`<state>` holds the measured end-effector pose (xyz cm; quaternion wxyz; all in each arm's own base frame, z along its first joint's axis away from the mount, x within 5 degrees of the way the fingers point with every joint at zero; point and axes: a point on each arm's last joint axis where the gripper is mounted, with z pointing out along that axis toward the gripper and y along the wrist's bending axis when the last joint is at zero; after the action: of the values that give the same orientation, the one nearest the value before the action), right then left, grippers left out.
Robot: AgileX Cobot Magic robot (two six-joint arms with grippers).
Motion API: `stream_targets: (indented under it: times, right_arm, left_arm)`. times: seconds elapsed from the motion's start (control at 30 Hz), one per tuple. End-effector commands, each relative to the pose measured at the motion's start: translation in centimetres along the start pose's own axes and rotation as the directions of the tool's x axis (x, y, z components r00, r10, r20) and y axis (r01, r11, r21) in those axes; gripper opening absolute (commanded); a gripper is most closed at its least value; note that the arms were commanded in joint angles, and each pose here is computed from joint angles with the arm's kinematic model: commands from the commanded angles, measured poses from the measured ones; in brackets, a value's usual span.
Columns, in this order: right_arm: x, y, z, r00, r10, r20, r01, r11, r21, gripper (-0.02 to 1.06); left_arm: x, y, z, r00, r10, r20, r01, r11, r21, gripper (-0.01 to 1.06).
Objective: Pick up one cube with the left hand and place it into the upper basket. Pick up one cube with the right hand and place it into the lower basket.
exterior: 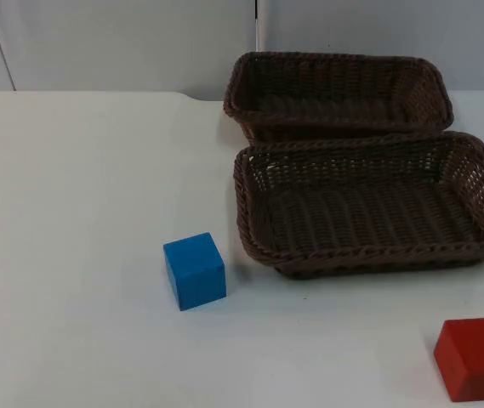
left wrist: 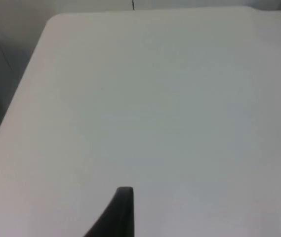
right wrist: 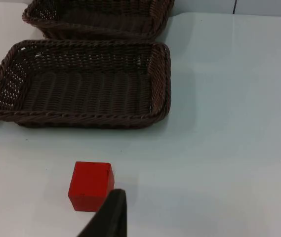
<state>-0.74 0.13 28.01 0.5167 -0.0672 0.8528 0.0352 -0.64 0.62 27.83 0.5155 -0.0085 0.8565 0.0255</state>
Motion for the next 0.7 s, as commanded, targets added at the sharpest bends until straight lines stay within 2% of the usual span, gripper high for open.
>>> stream_targets:
  times: [0.0,0.37,0.67]
  right_arm:
    - [0.0,0.0,0.0,1.000,0.000,0.005,0.000,1.000,0.004,1.05]
    - [0.0,0.0,0.0,1.000,0.000,0.005,0.000,1.000,0.004,1.05]
    - [0.0,0.0,0.0,1.000,0.000,0.005,0.000,1.000,0.004,1.05]
  left_arm:
    - [-0.5,-0.1,-0.4,0.999,-0.010,0.043,0.010,1.000,0.007,1.05]
    - [-2.0,0.0,-2.4,0.991,-0.018,0.130,0.016,1.000,0.012,1.05]
    - [-2.3,-0.5,-2.3,0.990,-0.047,0.132,0.038,0.997,0.066,1.05]
